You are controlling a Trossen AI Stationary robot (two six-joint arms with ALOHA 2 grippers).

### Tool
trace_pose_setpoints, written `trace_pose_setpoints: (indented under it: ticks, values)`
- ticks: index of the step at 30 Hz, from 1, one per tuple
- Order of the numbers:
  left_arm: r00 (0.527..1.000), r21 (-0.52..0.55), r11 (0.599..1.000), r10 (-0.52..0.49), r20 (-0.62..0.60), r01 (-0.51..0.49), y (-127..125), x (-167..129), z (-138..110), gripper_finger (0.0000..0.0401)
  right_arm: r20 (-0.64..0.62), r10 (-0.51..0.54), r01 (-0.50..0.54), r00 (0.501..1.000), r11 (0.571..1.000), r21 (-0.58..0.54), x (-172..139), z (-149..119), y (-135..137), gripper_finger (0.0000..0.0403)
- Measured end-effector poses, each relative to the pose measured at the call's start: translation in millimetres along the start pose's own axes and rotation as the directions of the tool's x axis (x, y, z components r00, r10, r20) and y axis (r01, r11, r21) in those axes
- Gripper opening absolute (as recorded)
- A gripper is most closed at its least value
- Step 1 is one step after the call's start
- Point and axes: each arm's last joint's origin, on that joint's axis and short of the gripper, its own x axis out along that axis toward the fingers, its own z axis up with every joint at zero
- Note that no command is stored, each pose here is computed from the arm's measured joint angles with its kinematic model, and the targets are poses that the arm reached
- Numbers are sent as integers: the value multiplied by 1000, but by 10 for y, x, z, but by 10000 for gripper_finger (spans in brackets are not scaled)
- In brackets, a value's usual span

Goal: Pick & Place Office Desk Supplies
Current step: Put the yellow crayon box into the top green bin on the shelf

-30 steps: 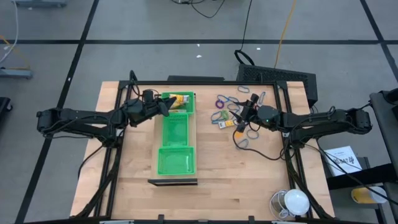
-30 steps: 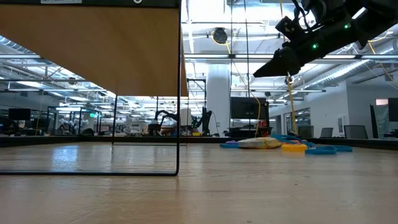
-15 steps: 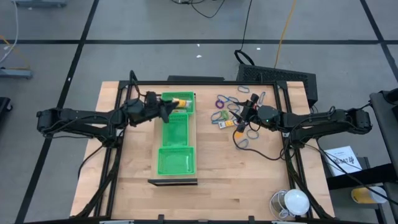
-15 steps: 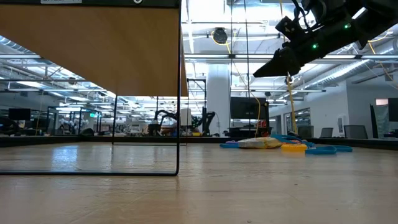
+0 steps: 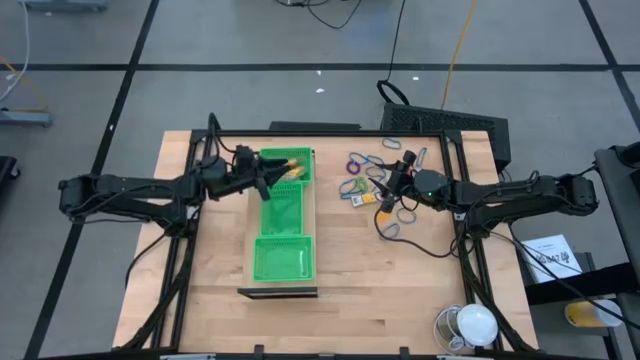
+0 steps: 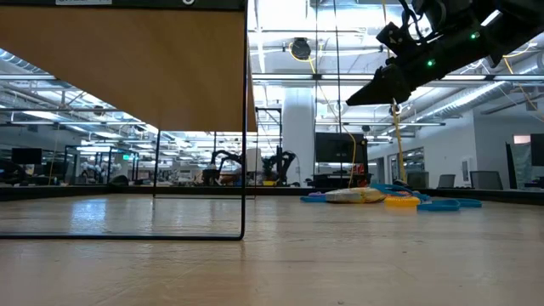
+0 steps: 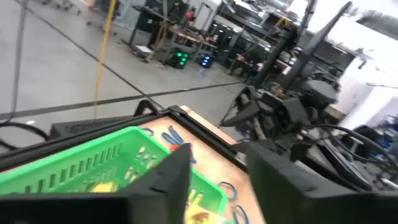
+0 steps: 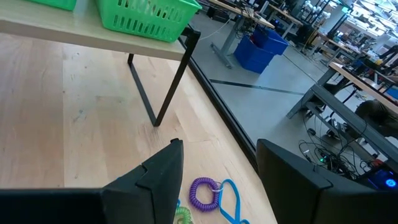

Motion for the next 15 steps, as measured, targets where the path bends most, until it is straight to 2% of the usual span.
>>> trace_pose_setpoints:
  ticks: [4, 7, 11, 15]
  values:
    - [1000, -6, 1000, 19, 4, -19, 34, 4, 13, 260, 0, 0, 0, 1000, 1000, 0, 0, 0, 0, 192]
    - [999, -7, 999, 35, 18, -35, 59, 8, 30, 303, 0, 0, 0, 1000, 1000, 0, 0, 0, 0, 192]
    - [997, -7, 999, 51, 53, -51, 74, -26, 92, 332, 0, 0, 0, 1000, 1000, 0, 0, 0, 1, 192]
    - [993, 18, 999, 32, 112, -34, 41, -130, 212, 335, 0, 2, -2, 1000, 999, 40, 0, 0, 1, 192]
